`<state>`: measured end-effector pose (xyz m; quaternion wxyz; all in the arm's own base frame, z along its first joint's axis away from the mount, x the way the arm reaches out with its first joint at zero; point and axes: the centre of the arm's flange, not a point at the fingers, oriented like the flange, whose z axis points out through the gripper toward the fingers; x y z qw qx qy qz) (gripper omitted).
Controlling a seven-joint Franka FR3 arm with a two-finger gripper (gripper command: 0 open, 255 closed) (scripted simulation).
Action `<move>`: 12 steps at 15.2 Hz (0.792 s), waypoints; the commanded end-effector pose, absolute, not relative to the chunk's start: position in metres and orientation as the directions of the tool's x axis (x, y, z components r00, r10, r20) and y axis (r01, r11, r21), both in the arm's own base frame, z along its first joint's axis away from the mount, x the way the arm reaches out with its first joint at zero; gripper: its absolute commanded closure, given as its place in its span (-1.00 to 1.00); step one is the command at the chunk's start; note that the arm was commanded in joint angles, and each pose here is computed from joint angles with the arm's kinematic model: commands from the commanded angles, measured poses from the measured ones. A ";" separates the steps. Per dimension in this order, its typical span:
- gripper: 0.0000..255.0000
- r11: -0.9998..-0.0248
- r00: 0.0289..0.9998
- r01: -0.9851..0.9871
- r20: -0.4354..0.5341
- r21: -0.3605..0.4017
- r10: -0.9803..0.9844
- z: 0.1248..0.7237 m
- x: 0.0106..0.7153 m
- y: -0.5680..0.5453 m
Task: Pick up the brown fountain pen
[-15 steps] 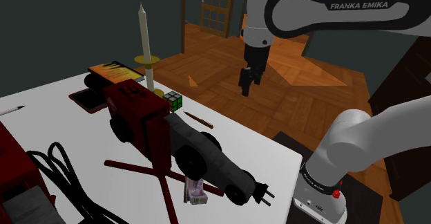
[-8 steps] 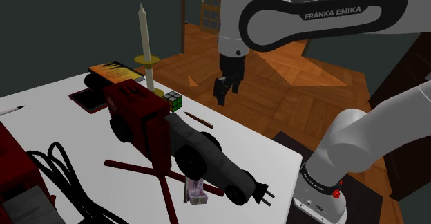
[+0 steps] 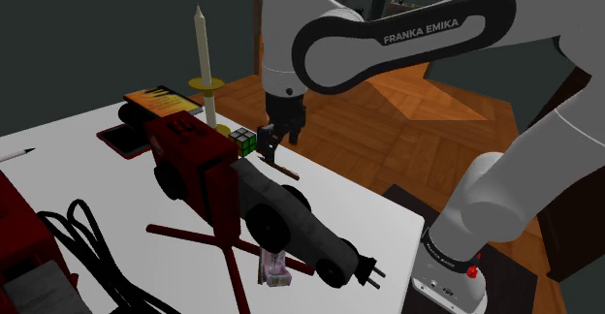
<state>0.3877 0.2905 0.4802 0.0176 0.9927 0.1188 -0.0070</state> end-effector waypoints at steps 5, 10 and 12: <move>-1.00 -0.971 0.971 0.238 -0.013 0.030 0.238 0.455 0.392 0.299; 1.00 -0.971 0.971 0.238 -0.013 0.030 0.238 0.440 0.392 0.299; 1.00 -0.971 0.971 0.238 -0.013 0.030 0.238 0.441 0.391 0.299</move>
